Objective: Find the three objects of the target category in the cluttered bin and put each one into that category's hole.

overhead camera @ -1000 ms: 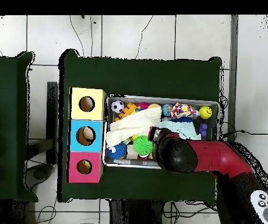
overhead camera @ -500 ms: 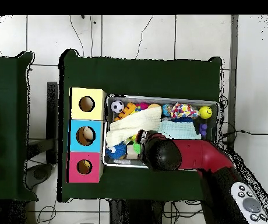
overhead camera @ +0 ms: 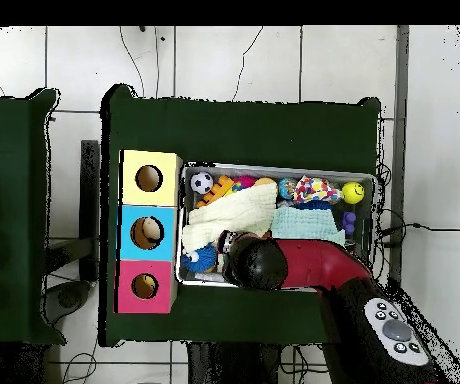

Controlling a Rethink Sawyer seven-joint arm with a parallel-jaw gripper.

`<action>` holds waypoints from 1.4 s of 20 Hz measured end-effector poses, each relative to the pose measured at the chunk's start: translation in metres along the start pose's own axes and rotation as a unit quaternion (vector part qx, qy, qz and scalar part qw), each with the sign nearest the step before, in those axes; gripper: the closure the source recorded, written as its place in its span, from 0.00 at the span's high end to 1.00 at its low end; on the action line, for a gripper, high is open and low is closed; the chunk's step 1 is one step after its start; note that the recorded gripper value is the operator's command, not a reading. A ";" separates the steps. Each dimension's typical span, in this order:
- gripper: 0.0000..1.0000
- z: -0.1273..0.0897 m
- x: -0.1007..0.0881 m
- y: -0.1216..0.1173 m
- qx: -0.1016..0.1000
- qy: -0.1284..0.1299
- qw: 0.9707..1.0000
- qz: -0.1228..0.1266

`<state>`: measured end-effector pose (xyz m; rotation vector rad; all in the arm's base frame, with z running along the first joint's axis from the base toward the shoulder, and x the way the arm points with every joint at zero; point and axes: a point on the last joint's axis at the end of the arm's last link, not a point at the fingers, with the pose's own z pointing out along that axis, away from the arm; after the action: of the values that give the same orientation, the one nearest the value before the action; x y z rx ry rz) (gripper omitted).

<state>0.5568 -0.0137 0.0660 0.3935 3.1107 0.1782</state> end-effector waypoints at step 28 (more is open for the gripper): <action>1.00 -0.008 -0.016 -0.007 0.010 -0.049 0.995 0.092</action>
<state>0.5704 -0.0249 0.0732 0.6685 2.9803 0.1223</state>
